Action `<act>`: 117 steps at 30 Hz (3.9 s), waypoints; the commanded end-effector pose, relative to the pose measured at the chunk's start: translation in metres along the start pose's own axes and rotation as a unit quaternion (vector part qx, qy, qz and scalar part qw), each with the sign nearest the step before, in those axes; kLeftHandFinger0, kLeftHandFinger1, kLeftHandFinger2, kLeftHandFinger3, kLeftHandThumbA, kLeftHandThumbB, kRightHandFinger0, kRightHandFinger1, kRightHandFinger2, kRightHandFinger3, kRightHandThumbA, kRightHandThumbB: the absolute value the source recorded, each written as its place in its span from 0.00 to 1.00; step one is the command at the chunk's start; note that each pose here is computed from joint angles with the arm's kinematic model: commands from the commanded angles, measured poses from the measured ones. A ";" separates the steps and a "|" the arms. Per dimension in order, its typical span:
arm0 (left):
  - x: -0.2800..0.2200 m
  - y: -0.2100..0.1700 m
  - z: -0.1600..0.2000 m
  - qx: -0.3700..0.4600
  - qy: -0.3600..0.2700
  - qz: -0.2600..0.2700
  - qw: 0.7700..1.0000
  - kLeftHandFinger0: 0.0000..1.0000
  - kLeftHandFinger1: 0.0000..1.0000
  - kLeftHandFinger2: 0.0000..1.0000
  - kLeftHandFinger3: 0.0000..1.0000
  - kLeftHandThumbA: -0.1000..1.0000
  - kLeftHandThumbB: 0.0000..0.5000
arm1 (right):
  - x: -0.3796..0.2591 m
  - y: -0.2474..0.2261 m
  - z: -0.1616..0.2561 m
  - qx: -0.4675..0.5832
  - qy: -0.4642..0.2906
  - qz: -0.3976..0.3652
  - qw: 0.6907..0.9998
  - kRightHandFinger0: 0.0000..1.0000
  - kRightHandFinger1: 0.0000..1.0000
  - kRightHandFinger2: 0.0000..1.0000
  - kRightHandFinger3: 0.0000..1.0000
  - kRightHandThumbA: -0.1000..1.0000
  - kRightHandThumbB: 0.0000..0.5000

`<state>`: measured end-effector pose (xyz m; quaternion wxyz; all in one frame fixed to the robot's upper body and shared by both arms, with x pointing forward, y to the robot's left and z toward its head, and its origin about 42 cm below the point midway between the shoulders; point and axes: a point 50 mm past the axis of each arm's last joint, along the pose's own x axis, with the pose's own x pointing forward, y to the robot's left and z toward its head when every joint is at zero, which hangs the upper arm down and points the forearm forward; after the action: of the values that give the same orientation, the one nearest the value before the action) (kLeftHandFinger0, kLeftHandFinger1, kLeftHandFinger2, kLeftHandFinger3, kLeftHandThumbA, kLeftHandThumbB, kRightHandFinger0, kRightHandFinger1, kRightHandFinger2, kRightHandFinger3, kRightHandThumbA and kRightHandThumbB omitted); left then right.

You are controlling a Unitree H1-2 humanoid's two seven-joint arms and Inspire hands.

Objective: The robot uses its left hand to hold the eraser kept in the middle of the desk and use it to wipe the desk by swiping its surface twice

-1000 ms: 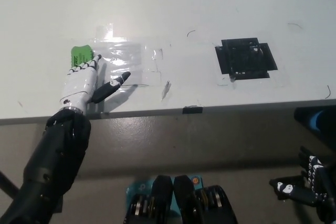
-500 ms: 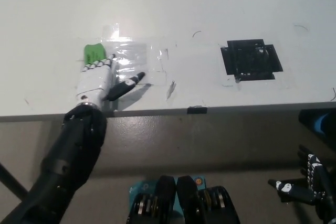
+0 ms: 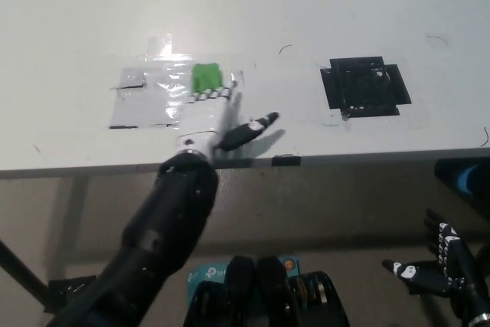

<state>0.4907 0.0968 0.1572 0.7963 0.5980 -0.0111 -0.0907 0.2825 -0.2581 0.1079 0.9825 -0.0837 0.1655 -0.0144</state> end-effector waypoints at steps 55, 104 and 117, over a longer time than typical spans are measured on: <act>-0.048 -0.122 -0.015 0.019 0.022 -0.250 0.968 1.00 1.00 1.00 1.00 1.00 0.80 | -0.008 0.001 0.014 0.078 -0.030 -0.140 0.987 1.00 1.00 1.00 1.00 1.00 0.05; -0.173 -0.128 -0.269 0.007 0.284 -0.239 0.929 1.00 1.00 1.00 1.00 1.00 0.82 | -0.018 -0.020 0.002 0.114 -0.021 -0.164 0.980 1.00 1.00 1.00 1.00 1.00 0.00; -0.134 -0.099 -0.232 -0.027 0.190 -0.154 0.969 1.00 1.00 1.00 1.00 1.00 0.84 | -0.020 -0.025 0.001 0.112 -0.020 -0.164 0.980 1.00 1.00 1.00 1.00 1.00 0.00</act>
<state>0.4689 0.2632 0.1277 0.7472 0.6644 -0.0014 0.0169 0.2626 -0.2749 0.0961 0.9677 -0.0041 0.1759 -0.1808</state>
